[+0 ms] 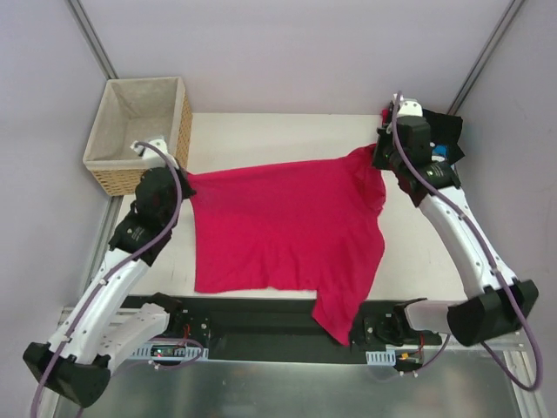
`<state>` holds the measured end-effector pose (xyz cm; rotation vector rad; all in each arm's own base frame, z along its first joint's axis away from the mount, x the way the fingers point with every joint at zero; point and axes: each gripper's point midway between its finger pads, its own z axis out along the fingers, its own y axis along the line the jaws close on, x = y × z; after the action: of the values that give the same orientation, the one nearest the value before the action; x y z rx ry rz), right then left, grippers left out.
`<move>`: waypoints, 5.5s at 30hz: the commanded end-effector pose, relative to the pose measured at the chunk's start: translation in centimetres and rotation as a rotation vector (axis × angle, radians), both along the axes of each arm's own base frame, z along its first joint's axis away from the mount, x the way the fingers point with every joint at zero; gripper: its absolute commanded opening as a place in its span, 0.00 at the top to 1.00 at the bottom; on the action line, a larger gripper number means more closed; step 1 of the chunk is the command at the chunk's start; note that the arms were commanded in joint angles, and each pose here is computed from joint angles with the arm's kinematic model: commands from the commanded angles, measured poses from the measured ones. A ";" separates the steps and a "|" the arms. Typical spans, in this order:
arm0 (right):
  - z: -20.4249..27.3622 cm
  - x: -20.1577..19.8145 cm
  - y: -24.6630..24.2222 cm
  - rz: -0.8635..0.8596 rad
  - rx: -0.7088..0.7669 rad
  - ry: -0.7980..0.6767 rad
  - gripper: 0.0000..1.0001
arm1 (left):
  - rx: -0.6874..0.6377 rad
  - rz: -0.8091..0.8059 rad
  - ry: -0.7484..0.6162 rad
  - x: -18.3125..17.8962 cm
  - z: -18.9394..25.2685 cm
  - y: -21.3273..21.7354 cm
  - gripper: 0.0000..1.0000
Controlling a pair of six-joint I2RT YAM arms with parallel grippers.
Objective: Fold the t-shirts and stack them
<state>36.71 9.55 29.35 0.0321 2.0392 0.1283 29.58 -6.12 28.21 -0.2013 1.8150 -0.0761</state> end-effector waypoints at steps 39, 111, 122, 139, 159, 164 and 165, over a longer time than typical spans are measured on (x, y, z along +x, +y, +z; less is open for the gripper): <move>31.0 -26.8 0.2 0.496 0.380 -0.862 0.99 | -0.198 -0.635 -0.860 -24.6 30.1 -3.1 1.00; -14.2 -1.5 7.9 0.032 -0.084 0.367 0.03 | -0.359 -0.080 0.665 4.8 -15.9 -3.9 0.01; -20.6 -8.7 7.2 0.051 -0.132 0.528 0.02 | -0.312 0.060 0.813 -1.9 -22.9 -2.4 0.01; -21.8 -13.7 -0.6 -0.199 -0.412 0.600 0.03 | -0.267 0.146 0.860 -2.2 -25.3 -1.7 0.01; -23.7 -14.5 -3.1 -0.351 -0.688 0.718 0.03 | -0.270 0.118 0.921 -3.7 -27.1 -2.9 0.01; -19.6 -12.1 -2.2 -0.355 -0.676 0.630 0.04 | -0.315 0.072 0.819 -2.6 -23.1 -3.8 0.01; -18.7 -11.5 -2.1 -0.357 -0.677 0.603 0.03 | -0.328 0.055 0.771 -1.7 -21.3 -4.1 0.01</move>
<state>23.06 7.34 6.01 -0.0131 2.6479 -0.8796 27.00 -8.96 2.87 -0.5778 2.6449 -0.1791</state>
